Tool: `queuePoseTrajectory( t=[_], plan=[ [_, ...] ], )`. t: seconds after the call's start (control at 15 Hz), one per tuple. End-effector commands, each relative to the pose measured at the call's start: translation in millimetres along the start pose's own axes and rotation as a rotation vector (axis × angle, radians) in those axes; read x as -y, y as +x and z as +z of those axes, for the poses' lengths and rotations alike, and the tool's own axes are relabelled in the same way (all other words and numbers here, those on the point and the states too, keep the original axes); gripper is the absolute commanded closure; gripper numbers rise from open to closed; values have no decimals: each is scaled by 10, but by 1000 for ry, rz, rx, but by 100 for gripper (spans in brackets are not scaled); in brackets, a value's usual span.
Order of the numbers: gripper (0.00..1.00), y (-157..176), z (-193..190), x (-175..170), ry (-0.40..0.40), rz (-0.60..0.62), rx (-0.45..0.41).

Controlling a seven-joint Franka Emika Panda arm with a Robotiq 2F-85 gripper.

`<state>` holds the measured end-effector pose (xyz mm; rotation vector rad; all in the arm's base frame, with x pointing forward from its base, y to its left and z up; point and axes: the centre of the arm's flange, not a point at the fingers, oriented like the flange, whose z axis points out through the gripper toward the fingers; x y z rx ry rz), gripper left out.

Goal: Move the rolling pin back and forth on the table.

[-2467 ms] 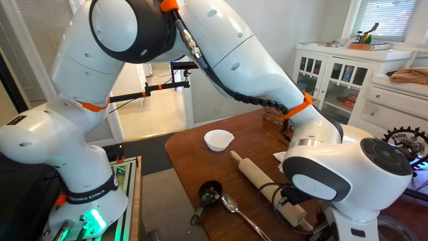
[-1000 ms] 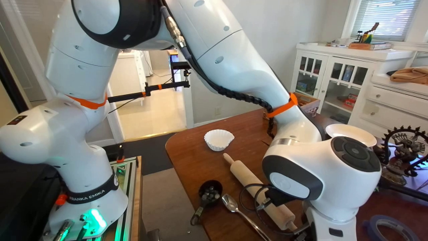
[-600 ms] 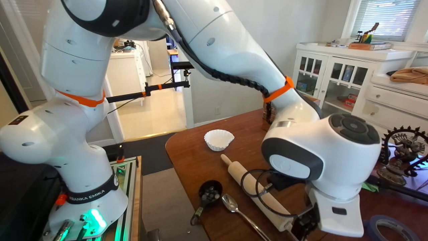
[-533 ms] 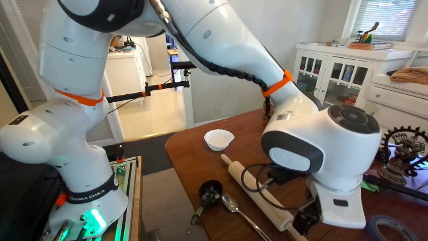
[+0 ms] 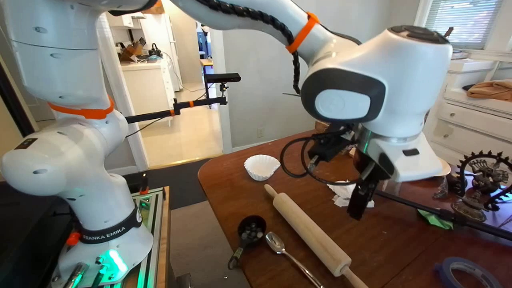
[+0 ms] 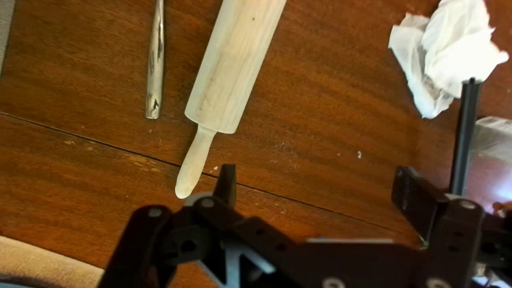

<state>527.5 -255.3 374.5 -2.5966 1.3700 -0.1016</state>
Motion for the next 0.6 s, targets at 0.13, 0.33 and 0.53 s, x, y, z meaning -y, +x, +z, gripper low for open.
queuePoseTrajectory(
  t=[0.13,0.33,0.53],
  plan=[
    [0,-736,-791,245,-70,-301,0],
    [0,-665,-831,387,-70,-314,-14],
    [0,-740,-933,436,-63,-327,-27]
  ],
)
